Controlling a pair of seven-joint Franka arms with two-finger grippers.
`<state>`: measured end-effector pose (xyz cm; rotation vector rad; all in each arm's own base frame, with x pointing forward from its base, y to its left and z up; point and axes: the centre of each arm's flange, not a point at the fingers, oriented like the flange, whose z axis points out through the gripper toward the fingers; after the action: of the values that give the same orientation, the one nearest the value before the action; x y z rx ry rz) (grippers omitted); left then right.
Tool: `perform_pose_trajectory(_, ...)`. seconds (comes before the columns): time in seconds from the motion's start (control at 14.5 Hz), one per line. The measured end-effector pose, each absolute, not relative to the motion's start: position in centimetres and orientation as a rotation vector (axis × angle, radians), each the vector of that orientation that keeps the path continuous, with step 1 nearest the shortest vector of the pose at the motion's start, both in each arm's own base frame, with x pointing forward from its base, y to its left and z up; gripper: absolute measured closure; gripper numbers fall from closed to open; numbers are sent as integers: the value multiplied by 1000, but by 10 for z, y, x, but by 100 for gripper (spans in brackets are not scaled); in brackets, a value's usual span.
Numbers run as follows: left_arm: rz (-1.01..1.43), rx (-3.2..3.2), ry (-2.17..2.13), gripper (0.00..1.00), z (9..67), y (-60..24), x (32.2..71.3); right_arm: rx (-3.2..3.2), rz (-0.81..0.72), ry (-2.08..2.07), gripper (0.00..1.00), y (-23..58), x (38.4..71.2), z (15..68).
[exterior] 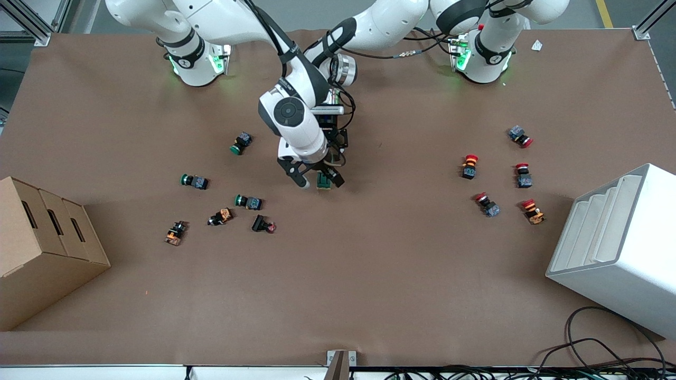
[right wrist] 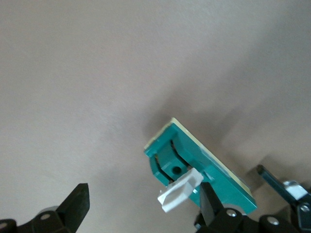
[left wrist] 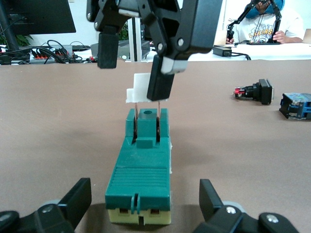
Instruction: Close load switch with both arms
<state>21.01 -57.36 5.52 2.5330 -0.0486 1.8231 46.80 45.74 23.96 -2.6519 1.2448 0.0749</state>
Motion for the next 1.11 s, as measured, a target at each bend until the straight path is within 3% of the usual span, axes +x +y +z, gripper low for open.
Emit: perform_pose_trajectory(1.11,1830,2530,-42,1,56,-573,213,-2675,139,1299,0,469,501,216)
